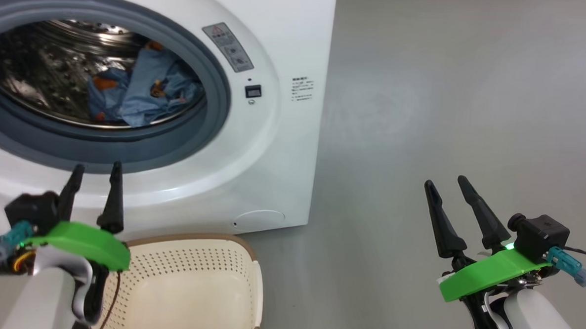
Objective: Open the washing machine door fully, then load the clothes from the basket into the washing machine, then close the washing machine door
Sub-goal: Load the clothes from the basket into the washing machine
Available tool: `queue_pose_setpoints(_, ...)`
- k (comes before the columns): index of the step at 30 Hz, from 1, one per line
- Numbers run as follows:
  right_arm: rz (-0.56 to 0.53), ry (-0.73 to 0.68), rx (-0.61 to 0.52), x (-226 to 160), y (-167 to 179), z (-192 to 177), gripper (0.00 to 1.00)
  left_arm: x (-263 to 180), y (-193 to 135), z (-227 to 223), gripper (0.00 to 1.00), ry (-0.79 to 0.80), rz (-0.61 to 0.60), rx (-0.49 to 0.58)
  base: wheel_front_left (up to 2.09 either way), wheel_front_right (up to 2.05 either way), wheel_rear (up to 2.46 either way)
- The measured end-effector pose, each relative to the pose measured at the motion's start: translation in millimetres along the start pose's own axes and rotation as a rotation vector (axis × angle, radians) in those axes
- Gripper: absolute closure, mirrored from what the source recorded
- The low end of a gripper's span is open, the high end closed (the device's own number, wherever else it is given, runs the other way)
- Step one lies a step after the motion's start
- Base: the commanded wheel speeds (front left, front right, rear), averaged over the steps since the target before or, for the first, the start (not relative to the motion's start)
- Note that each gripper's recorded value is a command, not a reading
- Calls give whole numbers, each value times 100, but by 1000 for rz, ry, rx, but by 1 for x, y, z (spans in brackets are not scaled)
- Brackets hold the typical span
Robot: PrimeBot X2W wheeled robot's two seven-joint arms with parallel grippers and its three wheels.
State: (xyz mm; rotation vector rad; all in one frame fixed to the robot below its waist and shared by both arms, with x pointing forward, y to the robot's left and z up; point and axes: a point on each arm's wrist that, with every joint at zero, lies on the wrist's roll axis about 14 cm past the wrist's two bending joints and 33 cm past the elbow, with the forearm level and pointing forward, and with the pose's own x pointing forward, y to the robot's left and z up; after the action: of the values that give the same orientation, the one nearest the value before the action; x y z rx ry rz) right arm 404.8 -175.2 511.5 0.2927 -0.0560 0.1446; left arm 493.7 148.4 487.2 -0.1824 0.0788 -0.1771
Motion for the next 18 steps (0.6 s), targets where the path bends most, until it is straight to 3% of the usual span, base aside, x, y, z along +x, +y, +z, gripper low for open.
queue_pose_setpoints(18,34,-34,-17,-16,9,15,0,-88,19,4,0,-84,117,-39,0,0,0)
